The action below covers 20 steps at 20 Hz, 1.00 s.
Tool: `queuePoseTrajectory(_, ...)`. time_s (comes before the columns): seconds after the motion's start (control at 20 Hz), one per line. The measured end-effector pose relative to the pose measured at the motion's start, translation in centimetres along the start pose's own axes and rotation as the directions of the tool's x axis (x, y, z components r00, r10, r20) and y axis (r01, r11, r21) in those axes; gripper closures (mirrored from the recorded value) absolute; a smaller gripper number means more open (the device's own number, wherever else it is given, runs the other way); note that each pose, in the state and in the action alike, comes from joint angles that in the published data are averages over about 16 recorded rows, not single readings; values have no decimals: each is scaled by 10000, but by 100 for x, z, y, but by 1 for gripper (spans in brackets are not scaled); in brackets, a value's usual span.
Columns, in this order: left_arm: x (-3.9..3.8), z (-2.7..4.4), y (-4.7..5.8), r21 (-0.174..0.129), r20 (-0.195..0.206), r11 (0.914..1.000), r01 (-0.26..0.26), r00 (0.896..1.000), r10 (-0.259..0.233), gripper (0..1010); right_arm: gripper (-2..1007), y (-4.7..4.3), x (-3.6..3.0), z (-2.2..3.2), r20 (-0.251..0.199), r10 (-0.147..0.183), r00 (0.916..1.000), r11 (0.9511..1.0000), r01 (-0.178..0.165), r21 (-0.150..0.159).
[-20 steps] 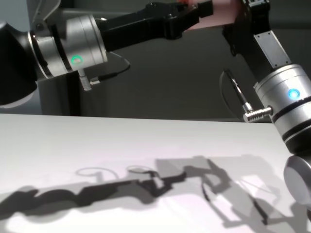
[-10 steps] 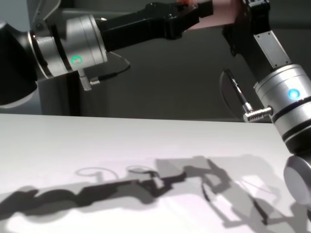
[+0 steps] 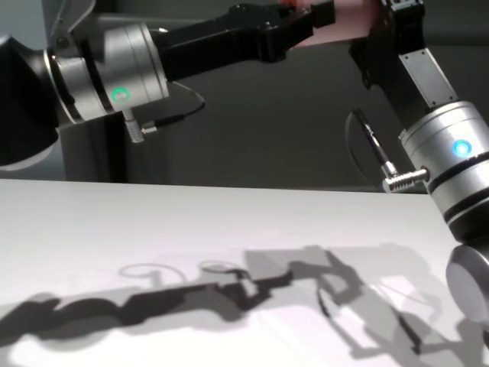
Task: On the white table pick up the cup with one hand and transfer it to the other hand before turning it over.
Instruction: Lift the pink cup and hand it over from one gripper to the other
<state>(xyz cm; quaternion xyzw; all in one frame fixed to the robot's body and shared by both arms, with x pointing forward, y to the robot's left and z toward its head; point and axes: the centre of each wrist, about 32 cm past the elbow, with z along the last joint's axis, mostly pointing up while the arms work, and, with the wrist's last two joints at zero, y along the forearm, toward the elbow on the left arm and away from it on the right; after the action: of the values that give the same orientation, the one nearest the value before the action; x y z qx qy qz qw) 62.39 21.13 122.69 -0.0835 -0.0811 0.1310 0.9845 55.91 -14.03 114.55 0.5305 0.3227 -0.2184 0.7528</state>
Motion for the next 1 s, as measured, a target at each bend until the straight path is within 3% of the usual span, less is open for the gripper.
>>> queuePoseTrajectory(0.4,0,0,0,0,0,10000,0,10000,0,821,249,0,0,0,-2,0,10000,10000,0,-2)
queuePoseTrajectory(1.0,0,0,0,0,0,10000,0,10000,0,396,249,0,0,-1,-3,-1,10000,10000,1,-3)
